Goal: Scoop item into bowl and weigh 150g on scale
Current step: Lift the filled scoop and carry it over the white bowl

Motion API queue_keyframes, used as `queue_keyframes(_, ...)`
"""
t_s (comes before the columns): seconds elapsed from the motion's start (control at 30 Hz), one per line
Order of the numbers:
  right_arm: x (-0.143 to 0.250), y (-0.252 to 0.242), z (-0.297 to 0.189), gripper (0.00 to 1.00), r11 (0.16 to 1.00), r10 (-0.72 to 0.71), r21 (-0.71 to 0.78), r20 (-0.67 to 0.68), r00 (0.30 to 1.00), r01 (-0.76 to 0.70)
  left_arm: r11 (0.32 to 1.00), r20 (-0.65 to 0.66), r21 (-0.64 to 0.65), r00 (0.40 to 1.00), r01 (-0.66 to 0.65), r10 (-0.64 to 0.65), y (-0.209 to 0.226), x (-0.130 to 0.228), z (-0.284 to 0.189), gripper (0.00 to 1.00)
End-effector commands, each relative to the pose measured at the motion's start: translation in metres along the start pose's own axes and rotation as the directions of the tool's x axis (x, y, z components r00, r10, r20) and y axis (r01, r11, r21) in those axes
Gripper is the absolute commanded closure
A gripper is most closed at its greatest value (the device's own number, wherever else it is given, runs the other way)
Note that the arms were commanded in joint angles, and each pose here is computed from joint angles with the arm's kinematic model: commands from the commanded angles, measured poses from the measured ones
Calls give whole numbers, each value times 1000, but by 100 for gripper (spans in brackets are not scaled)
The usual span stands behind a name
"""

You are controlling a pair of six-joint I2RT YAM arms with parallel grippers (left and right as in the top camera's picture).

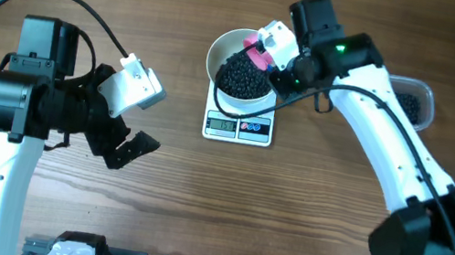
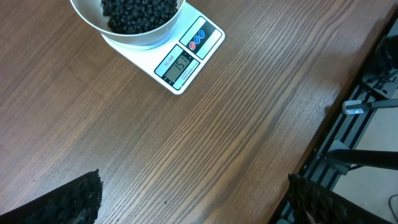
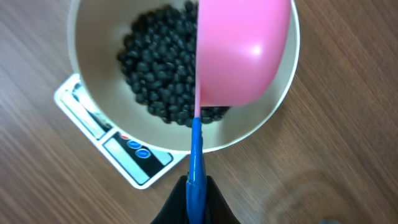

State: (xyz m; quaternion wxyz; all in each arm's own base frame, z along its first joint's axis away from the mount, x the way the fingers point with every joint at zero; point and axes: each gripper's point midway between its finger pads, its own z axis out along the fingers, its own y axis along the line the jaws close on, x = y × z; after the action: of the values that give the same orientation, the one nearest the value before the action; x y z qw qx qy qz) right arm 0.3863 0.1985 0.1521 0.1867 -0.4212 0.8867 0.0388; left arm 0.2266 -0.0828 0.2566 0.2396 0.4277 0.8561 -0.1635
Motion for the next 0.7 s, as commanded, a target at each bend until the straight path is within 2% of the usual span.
queue_keyframes(0.0,6,-8,23,96,999,-19,34,-59,998,21,1000,11,14,1000,-11,11,-1,-1,1,0)
queue_keyframes(0.17,12,-7,41,96,1000,-21,17,-100,995,22,1000,11,14,1000,-12,12,-1,-1,1,0)
queue_keyframes(0.27,18,-1,41,96,998,-70,-7,-126,990,69,1000,11,14,1000,-11,11,-1,-1,1,0)
queue_keyframes(0.37,15,26,40,96,987,-68,-154,-87,994,54,1000,11,14,1000,-11,11,-1,-1,1,0)
queue_keyframes(0.47,15,35,38,96,979,-58,-201,-76,995,42,1000,11,14,1000,-12,12,-1,-1,1,0)
queue_keyframes(0.67,9,29,36,96,963,138,-224,-68,988,-149,1000,11,14,1000,-11,11,-1,-1,1,0)
